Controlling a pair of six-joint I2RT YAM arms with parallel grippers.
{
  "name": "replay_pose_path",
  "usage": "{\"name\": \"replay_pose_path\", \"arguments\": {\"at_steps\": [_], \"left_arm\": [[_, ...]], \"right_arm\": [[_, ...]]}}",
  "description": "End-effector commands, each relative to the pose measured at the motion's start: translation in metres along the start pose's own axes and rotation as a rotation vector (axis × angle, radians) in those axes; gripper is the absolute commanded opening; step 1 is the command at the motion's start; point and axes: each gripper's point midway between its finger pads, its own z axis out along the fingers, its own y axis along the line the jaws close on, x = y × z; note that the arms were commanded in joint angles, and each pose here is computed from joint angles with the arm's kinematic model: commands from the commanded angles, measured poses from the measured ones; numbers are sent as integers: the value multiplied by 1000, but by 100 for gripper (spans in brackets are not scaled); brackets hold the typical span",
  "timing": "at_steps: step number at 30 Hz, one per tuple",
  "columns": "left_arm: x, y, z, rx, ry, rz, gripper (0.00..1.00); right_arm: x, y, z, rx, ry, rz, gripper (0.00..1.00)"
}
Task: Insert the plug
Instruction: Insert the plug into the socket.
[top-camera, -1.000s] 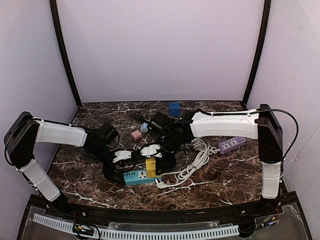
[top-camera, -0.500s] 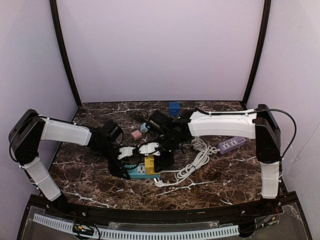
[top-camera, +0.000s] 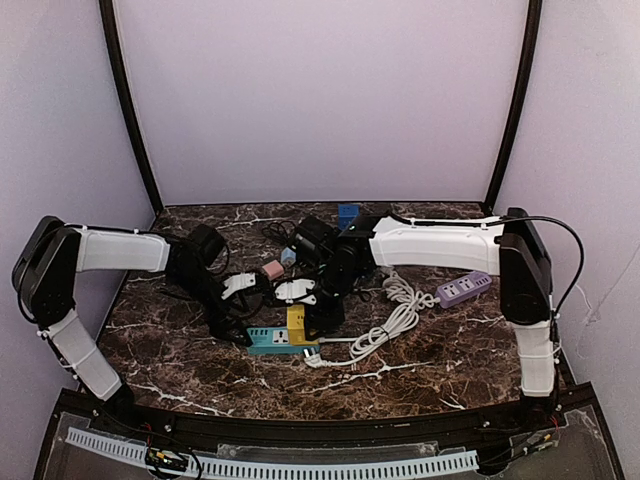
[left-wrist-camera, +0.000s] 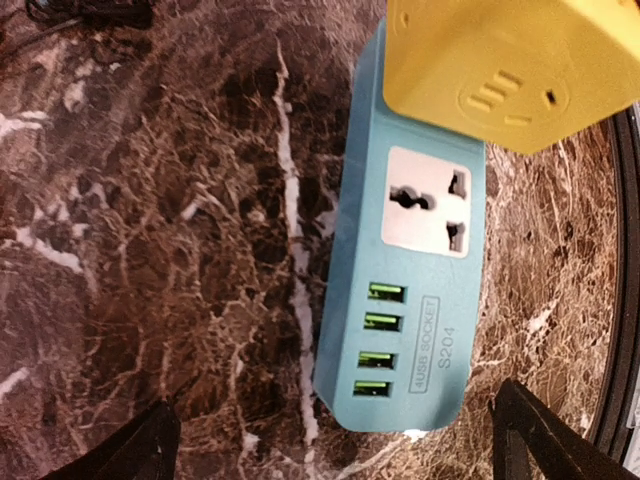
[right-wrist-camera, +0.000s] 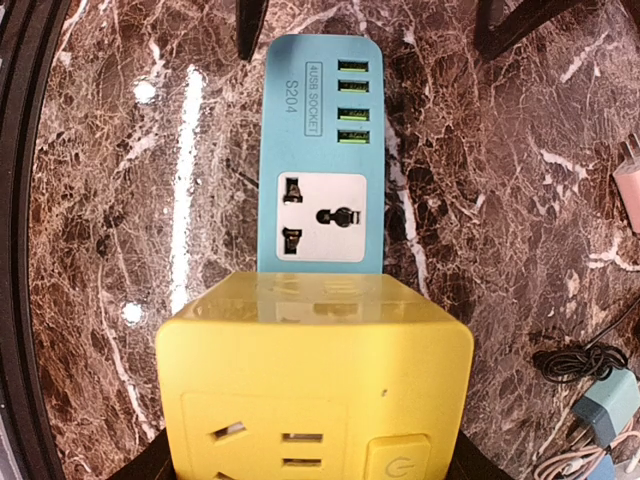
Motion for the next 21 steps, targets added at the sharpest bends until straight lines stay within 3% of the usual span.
{"name": "replay_pose_path", "arguments": {"at_steps": [1,7,13,15,21], "left_arm": [[-38,-4,-37,15,-100,-44,99],[-69,2,-71,46,-202,-227,99],[-57,18,-124,-50,-206,-376,96],[-50,13,-148,-105,-167,-343,96],[-42,-37,-212,-195,-58,-8,96]], "right_arm": [[72,-1,62,-36,252,77,0],[85,4,73,-42,271,95,0],[84,2,73,4,236,97,0],[78,0,72,21,214,82,0],[61,-7,67,64,135,50,0]]}}
